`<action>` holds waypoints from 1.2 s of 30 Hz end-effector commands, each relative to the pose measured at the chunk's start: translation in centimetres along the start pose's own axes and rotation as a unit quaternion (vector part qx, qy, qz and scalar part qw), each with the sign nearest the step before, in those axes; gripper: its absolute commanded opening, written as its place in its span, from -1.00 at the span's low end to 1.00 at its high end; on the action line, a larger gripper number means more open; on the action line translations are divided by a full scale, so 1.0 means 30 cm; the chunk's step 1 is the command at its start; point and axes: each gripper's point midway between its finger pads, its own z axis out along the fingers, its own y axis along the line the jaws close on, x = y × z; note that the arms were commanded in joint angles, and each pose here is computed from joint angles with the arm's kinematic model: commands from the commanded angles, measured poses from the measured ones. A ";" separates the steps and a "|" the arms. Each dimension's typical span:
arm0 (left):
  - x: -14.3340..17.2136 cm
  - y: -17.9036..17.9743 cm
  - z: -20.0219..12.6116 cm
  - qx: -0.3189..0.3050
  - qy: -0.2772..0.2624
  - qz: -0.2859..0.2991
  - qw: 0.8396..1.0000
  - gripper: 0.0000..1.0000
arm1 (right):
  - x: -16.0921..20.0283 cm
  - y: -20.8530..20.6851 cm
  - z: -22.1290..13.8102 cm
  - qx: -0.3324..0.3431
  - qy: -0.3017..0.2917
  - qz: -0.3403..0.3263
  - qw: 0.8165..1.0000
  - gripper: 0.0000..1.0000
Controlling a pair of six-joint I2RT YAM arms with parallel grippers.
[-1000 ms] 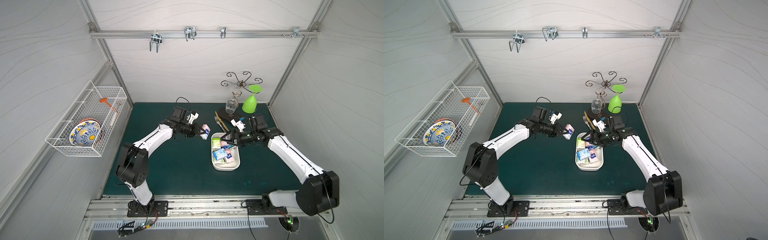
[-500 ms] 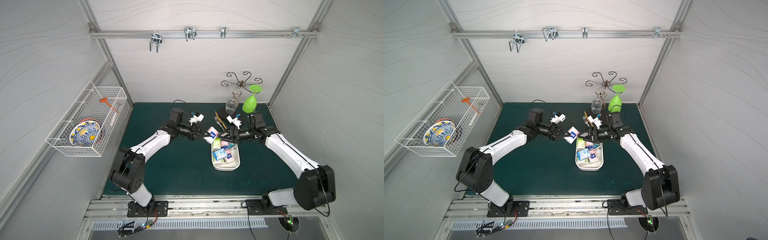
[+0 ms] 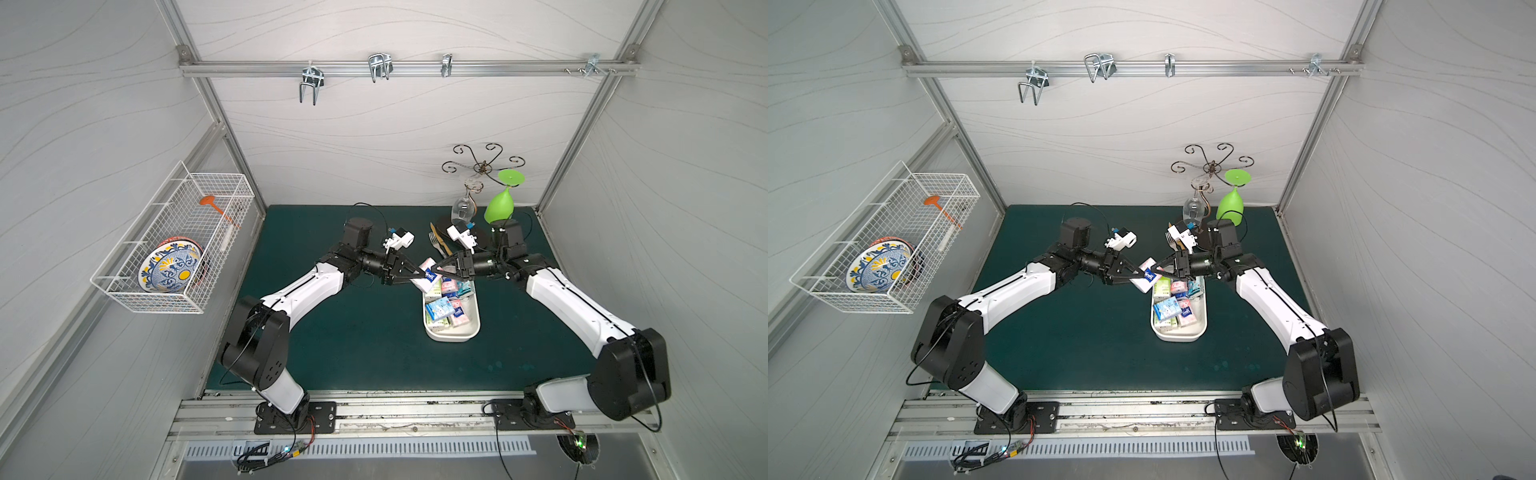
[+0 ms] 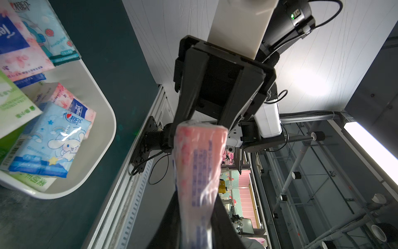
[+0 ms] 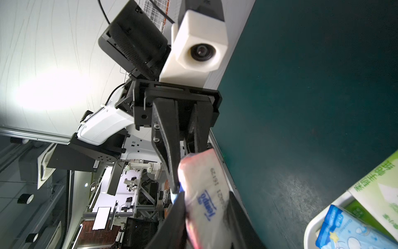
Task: Put the pocket tissues into the storage box
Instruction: Pick up the pocket tissues from the center of the board, then place the pocket tissues in the storage box.
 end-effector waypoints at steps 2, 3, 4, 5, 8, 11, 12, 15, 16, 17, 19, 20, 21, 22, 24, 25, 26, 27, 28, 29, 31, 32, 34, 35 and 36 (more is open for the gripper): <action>-0.018 -0.050 0.009 0.007 -0.001 0.036 0.999 -0.80 | 0.006 0.012 0.013 -0.007 0.005 -0.007 1.000 -0.71; -0.022 -0.047 0.010 0.005 -0.003 0.033 0.999 -0.57 | 0.007 0.010 0.011 -0.004 0.003 -0.005 1.000 -0.76; -0.026 -0.041 0.010 0.003 -0.005 0.030 1.000 -0.22 | 0.008 0.013 0.009 -0.002 0.002 -0.007 1.000 -0.77; -0.031 -0.035 0.011 -0.001 -0.008 0.026 1.000 0.21 | 0.009 0.013 0.005 0.004 0.001 -0.006 1.000 -0.78; -0.044 -0.002 0.004 -0.026 -0.025 0.015 0.999 0.99 | 0.012 -0.003 -0.026 0.044 -0.010 0.004 0.999 -0.73; -0.064 0.042 -0.034 -0.078 -0.057 0.016 0.995 0.99 | 0.031 -0.068 -0.106 0.137 -0.034 0.039 0.989 -0.70; -0.073 0.061 -0.056 -0.104 -0.071 0.018 0.992 0.99 | 0.048 -0.098 -0.141 0.178 -0.040 0.052 0.982 -0.68; -0.090 0.148 -0.128 -0.206 -0.105 0.012 0.973 0.99 | 0.121 -0.160 -0.243 0.293 -0.050 0.079 0.951 -0.67; -0.095 0.178 -0.152 -0.244 -0.114 0.016 0.963 0.99 | 0.148 -0.172 -0.267 0.318 -0.050 0.087 0.943 -0.67; -0.095 0.215 -0.180 -0.287 -0.121 0.013 0.950 0.99 | 0.177 -0.187 -0.297 0.348 -0.052 0.097 0.931 -0.65; -0.093 0.268 -0.228 -0.345 -0.134 0.006 0.929 0.99 | 0.228 -0.216 -0.345 0.394 -0.059 0.116 0.910 -0.64; -0.092 0.287 -0.248 -0.366 -0.141 0.005 0.920 0.99 | 0.250 -0.231 -0.371 0.419 -0.066 0.124 0.897 -0.63; -0.093 0.303 -0.263 -0.381 -0.146 0.003 0.913 0.99 | 0.269 -0.243 -0.391 0.438 -0.073 0.130 0.886 -0.63; -0.089 0.313 -0.272 -0.388 -0.150 0.000 0.909 0.99 | 0.281 -0.253 -0.404 0.451 -0.079 0.132 0.879 -0.63; -0.082 0.331 -0.279 -0.396 -0.155 -0.003 0.905 0.99 | 0.308 -0.281 -0.428 0.485 -0.088 0.135 0.860 -0.62; -0.081 0.332 -0.277 -0.395 -0.158 -0.004 0.905 0.99 | 0.315 -0.293 -0.432 0.495 -0.090 0.132 0.854 -0.62; -0.077 0.338 -0.272 -0.391 -0.160 -0.007 0.906 0.99 | 0.321 -0.310 -0.437 0.508 -0.090 0.130 0.847 -0.62; -0.075 0.340 -0.263 -0.385 -0.162 -0.008 0.908 0.99 | 0.326 -0.328 -0.440 0.518 -0.089 0.129 0.841 -0.62; -0.070 0.345 -0.253 -0.382 -0.163 -0.011 0.910 0.99 | 0.327 -0.342 -0.439 0.523 -0.088 0.128 0.838 -0.62; -0.064 0.349 -0.240 -0.378 -0.162 -0.013 0.912 0.99 | 0.323 -0.355 -0.439 0.531 -0.088 0.123 0.834 -0.62; -0.047 0.357 -0.204 -0.370 -0.155 -0.015 0.916 0.99 | 0.313 -0.376 -0.437 0.542 -0.086 0.108 0.829 -0.62; -0.038 0.361 -0.187 -0.368 -0.151 -0.018 0.917 0.99 | 0.308 -0.386 -0.437 0.549 -0.085 0.100 0.826 -0.61; -0.023 0.368 -0.148 -0.363 -0.141 -0.018 0.921 0.99 | 0.299 -0.401 -0.429 0.554 -0.081 0.090 0.824 -0.61; -0.013 0.376 -0.131 -0.363 -0.136 -0.020 0.922 0.99 | 0.292 -0.405 -0.424 0.555 -0.082 0.083 0.824 -0.61; -0.007 0.385 -0.120 -0.364 -0.133 -0.022 0.921 0.99 | 0.287 -0.411 -0.417 0.555 -0.082 0.078 0.824 -0.61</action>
